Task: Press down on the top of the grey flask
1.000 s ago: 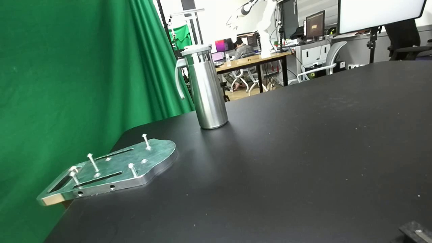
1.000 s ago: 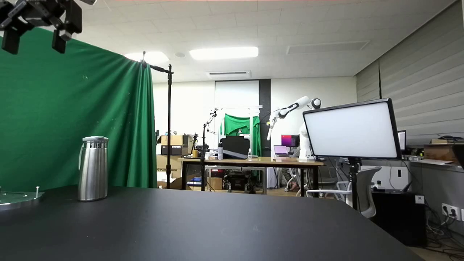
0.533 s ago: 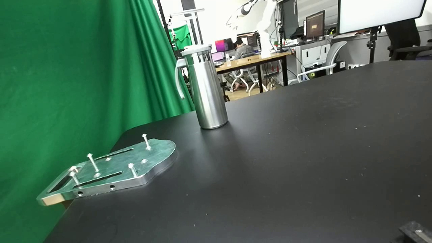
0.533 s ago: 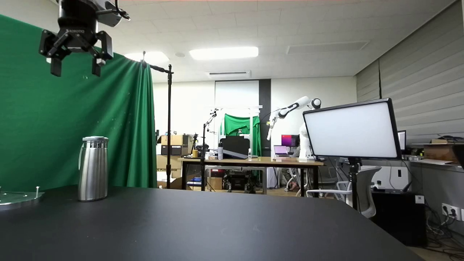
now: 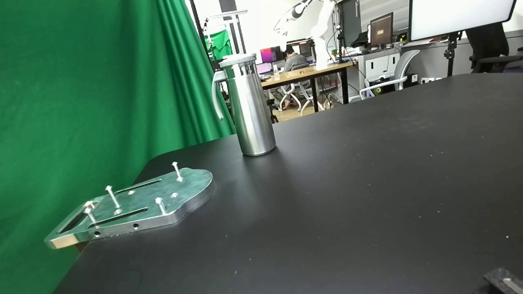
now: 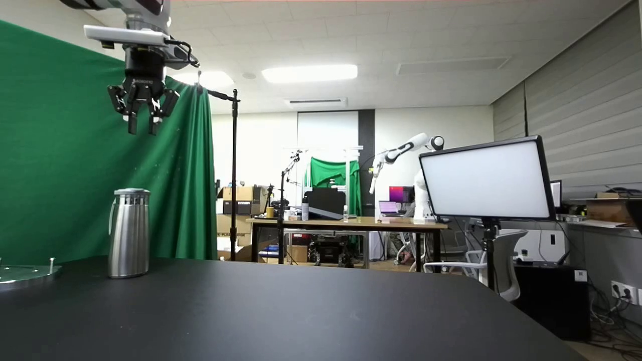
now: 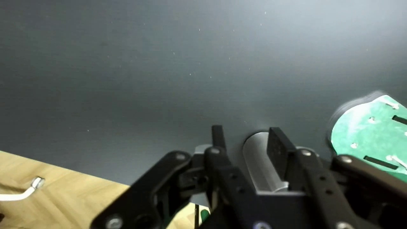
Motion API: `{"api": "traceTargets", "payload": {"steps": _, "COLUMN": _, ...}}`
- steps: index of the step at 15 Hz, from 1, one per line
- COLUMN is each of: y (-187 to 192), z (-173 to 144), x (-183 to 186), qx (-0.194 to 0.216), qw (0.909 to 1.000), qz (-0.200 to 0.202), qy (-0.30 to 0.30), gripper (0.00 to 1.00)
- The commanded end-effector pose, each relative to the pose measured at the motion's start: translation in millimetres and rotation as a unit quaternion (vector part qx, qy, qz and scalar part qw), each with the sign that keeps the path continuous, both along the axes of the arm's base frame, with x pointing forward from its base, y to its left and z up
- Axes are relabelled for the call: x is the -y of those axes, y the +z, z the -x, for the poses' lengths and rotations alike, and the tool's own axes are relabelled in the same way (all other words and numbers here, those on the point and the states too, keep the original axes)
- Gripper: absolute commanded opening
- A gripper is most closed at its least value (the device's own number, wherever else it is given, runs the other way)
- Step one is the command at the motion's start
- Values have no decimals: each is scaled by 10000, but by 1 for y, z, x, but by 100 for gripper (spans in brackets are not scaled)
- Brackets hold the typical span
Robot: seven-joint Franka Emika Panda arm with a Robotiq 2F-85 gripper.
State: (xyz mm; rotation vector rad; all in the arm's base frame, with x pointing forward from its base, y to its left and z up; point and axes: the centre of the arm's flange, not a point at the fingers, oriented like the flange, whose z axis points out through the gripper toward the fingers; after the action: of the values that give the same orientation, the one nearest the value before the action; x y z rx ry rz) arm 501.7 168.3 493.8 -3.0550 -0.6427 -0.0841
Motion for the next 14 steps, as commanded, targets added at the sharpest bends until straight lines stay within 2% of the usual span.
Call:
{"api": "traceTargets", "payload": {"steps": 1, "y": 11, "z": -58, "x": -50, "qx": -36, "qw": 9997, "qz": -9, "qy": 255, "gripper": 10}}
{"api": "traceTargets", "payload": {"steps": 3, "y": 8, "z": -73, "x": -77, "qx": -32, "qw": 9990, "qz": 15, "qy": 442, "gripper": 1}}
{"api": "traceTargets", "payload": {"steps": 7, "y": -4, "z": -100, "x": -120, "qx": -61, "qw": 9969, "qz": 232, "qy": 743, "gripper": 0}}
{"api": "traceTargets", "payload": {"steps": 8, "y": -14, "z": -69, "x": -100, "qx": 39, "qw": 9969, "qz": 122, "qy": 780, "gripper": 1}}
{"api": "traceTargets", "payload": {"steps": 14, "y": -20, "z": -86, "x": -112, "qx": -41, "qw": 9963, "qz": 162, "qy": 844, "gripper": 1}}
